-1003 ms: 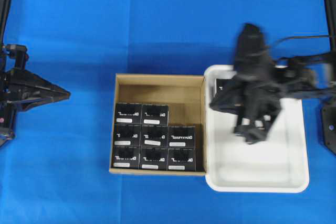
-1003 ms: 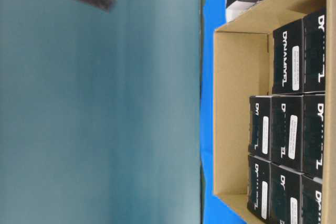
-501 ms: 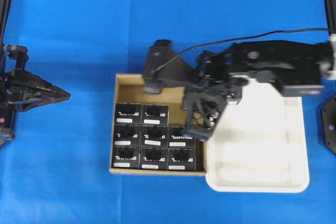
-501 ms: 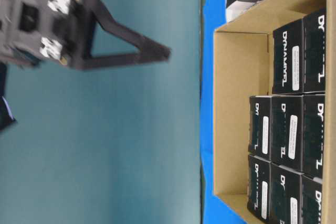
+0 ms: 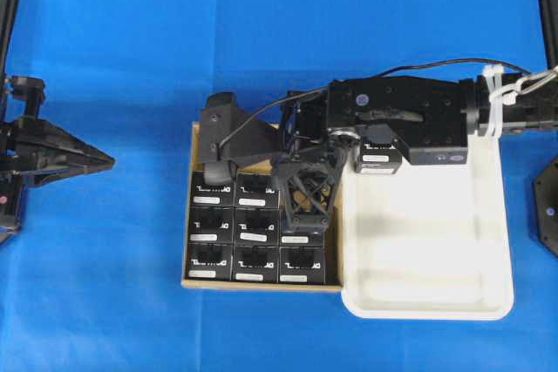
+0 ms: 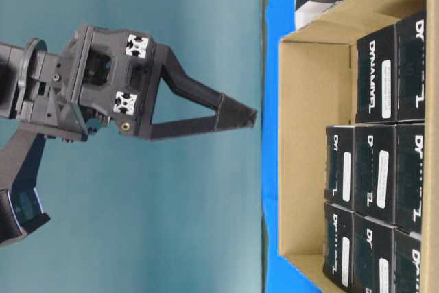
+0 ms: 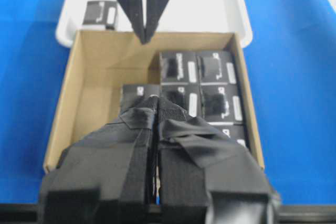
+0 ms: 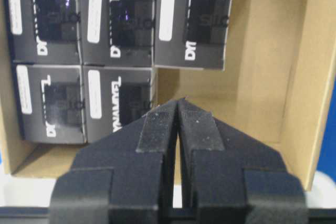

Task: Pick the box from inside the cardboard box.
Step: 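Lower the open right gripper around the top-right black box in the cardboard box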

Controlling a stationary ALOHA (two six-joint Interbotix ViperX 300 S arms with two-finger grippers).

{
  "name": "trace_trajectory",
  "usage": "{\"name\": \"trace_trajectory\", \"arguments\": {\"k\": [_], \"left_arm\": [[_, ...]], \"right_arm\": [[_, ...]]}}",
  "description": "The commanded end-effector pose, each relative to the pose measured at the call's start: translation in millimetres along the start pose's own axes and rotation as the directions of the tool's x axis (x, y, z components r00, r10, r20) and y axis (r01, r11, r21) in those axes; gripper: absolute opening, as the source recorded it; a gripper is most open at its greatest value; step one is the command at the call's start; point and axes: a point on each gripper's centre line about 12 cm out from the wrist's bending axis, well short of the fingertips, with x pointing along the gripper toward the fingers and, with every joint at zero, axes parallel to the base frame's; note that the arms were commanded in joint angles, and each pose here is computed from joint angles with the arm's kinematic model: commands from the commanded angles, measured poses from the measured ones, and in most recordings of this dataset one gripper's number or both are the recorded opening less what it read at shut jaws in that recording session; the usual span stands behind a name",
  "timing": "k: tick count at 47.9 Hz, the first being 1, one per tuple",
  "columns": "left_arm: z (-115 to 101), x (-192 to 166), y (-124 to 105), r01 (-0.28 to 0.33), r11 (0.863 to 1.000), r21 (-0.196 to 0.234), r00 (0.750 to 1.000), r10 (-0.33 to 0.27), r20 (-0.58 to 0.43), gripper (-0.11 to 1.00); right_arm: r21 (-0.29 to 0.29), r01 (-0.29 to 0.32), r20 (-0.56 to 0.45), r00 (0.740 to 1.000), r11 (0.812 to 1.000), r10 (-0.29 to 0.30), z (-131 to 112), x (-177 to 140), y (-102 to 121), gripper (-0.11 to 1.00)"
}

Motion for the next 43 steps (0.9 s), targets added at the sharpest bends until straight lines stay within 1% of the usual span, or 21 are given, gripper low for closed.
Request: {"name": "trace_trajectory", "arguments": {"k": [1, 13, 16, 20, 23, 27, 28, 29, 32, 35, 36, 38, 43], "left_arm": [[11, -1, 0, 0.001, 1.000, 0.002, 1.000, -0.001, 0.028, -0.06], [11, -1, -1, 0.003, 1.000, -0.001, 1.000, -0.003, 0.028, -0.06], [11, -1, 0, 0.001, 1.000, -0.001, 1.000, -0.001, 0.028, -0.06], [11, 0, -1, 0.003, 1.000, -0.001, 1.000, -0.003, 0.026, -0.06], [10, 1, -1, 0.003, 1.000, -0.001, 1.000, -0.003, 0.021, -0.06], [10, 1, -1, 0.003, 1.000, -0.001, 1.000, -0.003, 0.020, -0.06], [10, 1, -1, 0.003, 1.000, -0.001, 1.000, -0.003, 0.020, -0.06], [10, 1, -1, 0.003, 1.000, -0.001, 1.000, -0.003, 0.021, -0.06], [10, 1, -1, 0.003, 1.000, -0.002, 1.000, -0.003, 0.020, -0.06], [10, 1, 0, 0.001, 1.000, -0.001, 1.000, -0.001, 0.020, -0.06], [10, 1, 0, 0.001, 1.000, -0.001, 1.000, -0.001, 0.020, -0.06], [10, 1, -1, 0.003, 1.000, -0.001, 1.000, -0.003, 0.020, -0.06], [10, 1, -1, 0.003, 1.000, -0.004, 1.000, -0.003, 0.020, -0.06]], "right_arm": [[0.000, 0.003, 0.011, 1.000, 1.000, -0.003, 5, 2, -1, 0.06], [0.005, -0.003, 0.005, 1.000, 1.000, 0.003, 12, 9, -2, 0.11], [0.009, -0.009, 0.005, 1.000, 1.000, 0.009, 13, 10, -3, 0.14], [0.035, -0.038, 0.010, 0.999, 0.999, 0.038, 16, 11, -3, 0.20], [0.070, -0.072, 0.019, 0.997, 0.995, 0.071, 18, 13, -5, 0.30], [0.107, -0.106, 0.015, 0.994, 0.989, 0.105, 17, 17, -8, 0.50], [0.109, -0.105, 0.013, 0.994, 0.988, 0.104, 17, 18, -9, 0.56], [0.109, -0.104, 0.009, 0.995, 0.989, 0.104, 16, 19, -9, 0.65], [0.107, -0.099, 0.003, 0.995, 0.989, 0.099, 15, 23, -10, 0.82], [0.092, -0.090, 0.001, 0.996, 0.992, 0.090, 15, 27, -12, 0.94], [0.087, -0.088, 0.004, 0.996, 0.992, 0.088, 15, 28, -12, 0.97], [0.080, -0.087, 0.007, 0.996, 0.993, 0.087, 15, 30, -13, 0.99], [0.078, -0.084, 0.006, 0.996, 0.993, 0.084, 16, 37, -16, 0.97]]}}
